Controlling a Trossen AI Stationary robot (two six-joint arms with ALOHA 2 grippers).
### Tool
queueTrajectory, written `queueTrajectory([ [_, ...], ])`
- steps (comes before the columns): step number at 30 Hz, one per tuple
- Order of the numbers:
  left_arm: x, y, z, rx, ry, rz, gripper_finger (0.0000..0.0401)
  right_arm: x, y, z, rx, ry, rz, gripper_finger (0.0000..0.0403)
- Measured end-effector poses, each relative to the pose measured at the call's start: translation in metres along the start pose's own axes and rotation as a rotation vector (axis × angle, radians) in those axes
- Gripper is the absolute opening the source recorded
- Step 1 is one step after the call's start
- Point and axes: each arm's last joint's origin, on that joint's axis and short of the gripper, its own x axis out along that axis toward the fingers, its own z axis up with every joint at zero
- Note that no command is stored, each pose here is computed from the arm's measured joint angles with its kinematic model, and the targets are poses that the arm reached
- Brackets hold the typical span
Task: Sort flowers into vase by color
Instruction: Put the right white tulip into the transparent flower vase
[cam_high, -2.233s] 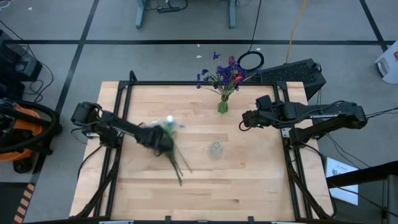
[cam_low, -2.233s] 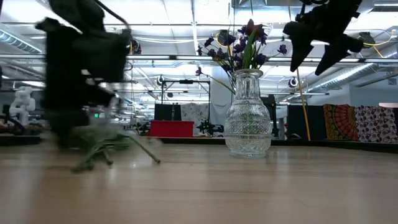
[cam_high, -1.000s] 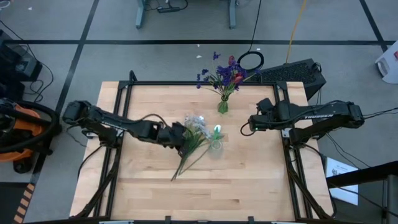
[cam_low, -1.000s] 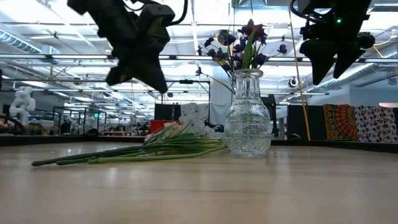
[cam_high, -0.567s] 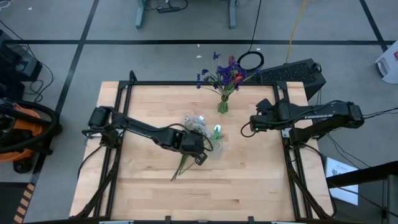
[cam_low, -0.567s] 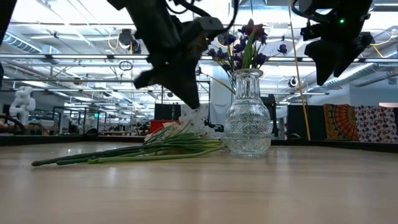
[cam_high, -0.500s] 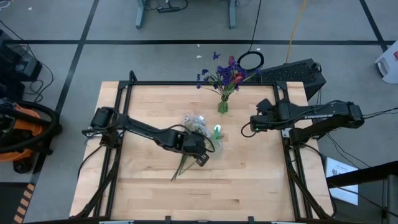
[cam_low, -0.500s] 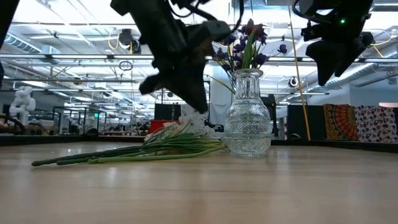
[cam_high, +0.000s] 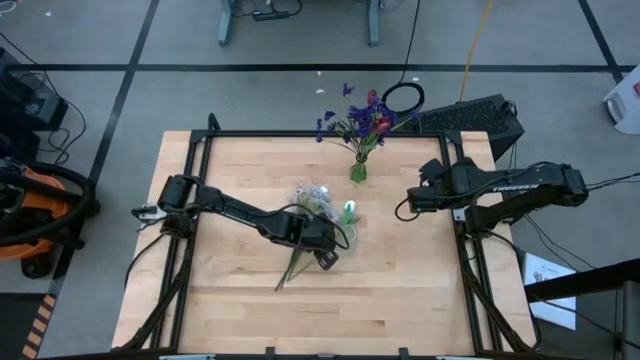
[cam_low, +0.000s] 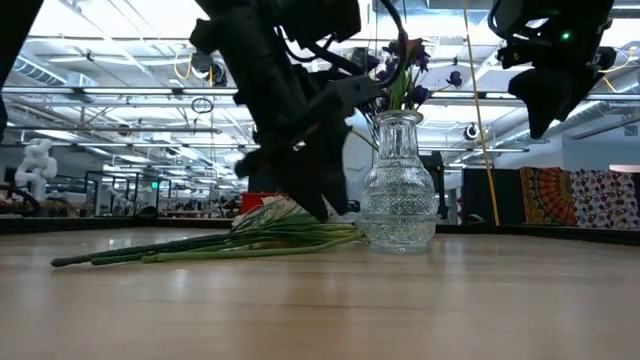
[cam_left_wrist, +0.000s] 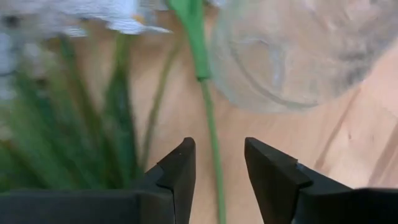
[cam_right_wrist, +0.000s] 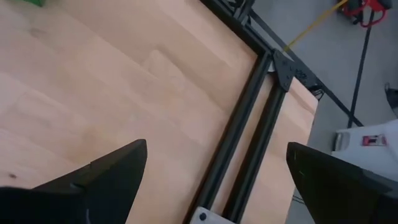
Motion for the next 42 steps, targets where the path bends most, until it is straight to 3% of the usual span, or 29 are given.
queueTrajectory([
  [9,0.024,-0.002,-0.013,0.065,0.041,0.016,0.0145,0.001,0.005,0.002,0.031,-0.044,0.046,0.0377],
  [17,0.029,-0.001,-0.016,0.068,0.045,0.042,0.0145,0.001,0.021,-0.012,-0.088,-0.151,0.277,0.0377],
  [21,0.030,0.000,-0.016,0.065,0.043,0.045,0.0145,0.006,0.022,-0.036,-0.144,-0.211,0.471,0.0377],
  [26,0.030,0.000,-0.016,0.064,0.042,0.044,0.0145,0.008,0.027,-0.059,-0.190,-0.260,0.917,0.0377],
  [28,0.030,-0.001,-0.016,0.063,0.037,0.041,0.0145,0.013,0.031,-0.065,-0.206,-0.276,1.010,0.0377],
  [33,0.031,-0.001,-0.016,0.078,0.033,0.039,0.0145,0.028,0.034,-0.076,-0.312,-0.294,0.980,0.0377],
  [35,0.031,-0.001,-0.016,0.108,0.035,0.040,0.0138,0.031,0.037,-0.077,-0.259,-0.256,0.979,0.0377],
  [37,0.031,0.000,-0.016,0.116,0.038,0.044,0.0121,0.032,0.039,-0.078,-0.236,-0.254,0.984,0.0377],
  [42,0.031,0.001,-0.016,0.113,0.033,0.051,0.0062,0.035,0.040,-0.078,-0.317,-0.332,0.954,0.0377],
])
